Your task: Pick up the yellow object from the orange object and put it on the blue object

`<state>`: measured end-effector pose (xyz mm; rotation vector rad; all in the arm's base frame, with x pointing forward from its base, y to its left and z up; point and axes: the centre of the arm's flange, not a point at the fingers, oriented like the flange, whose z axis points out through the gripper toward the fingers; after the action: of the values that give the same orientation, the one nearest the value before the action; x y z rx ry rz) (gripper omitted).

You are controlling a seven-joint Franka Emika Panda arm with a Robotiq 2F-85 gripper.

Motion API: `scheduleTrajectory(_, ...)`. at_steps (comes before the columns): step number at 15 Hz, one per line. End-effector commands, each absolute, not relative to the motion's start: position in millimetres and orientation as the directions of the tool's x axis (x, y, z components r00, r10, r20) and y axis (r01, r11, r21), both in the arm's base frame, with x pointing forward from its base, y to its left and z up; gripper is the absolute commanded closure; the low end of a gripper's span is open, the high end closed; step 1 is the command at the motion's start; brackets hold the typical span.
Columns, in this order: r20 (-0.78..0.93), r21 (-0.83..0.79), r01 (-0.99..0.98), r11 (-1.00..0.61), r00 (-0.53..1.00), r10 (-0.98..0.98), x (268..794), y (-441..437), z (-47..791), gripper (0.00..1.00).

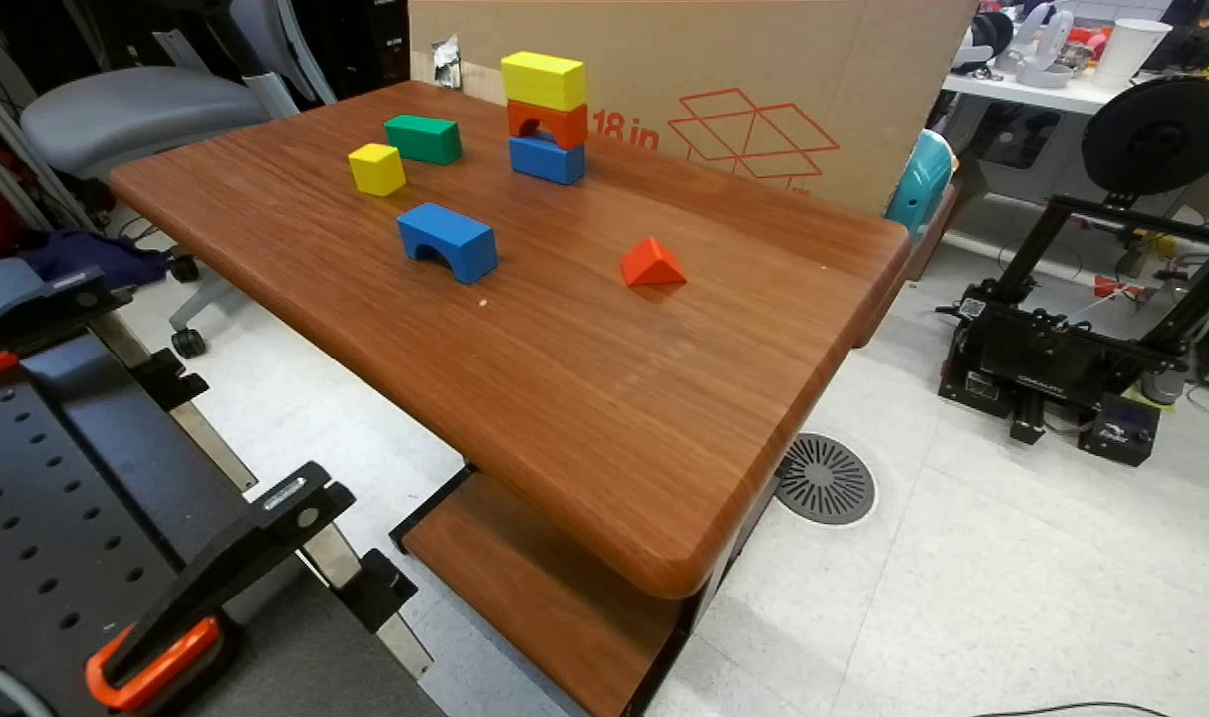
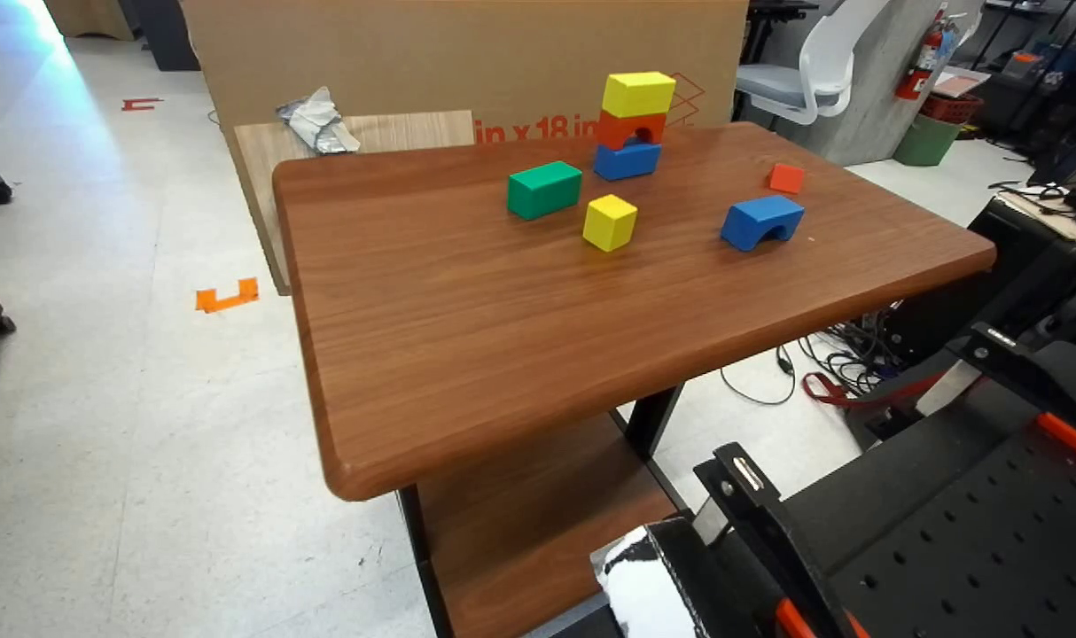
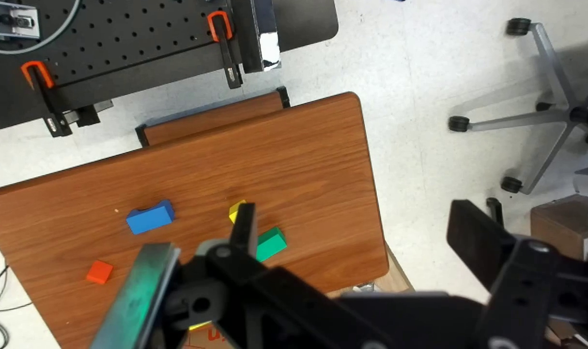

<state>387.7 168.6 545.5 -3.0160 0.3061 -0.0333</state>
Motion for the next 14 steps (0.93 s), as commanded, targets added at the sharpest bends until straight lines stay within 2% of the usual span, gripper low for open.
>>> scheduleTrajectory(1,0.041,-0.088,-0.195,-0.977,0.979,-0.199,432.1,148.6,535.3,0.00)
scheduleTrajectory(7,0.114,0.036,-0.128,-0.991,0.986,-0.124,502.7,99.9,488.7,0.00)
scheduleTrajectory(14,0.043,0.017,-0.082,-0.996,0.996,-0.081,563.9,63.0,435.0,0.00)
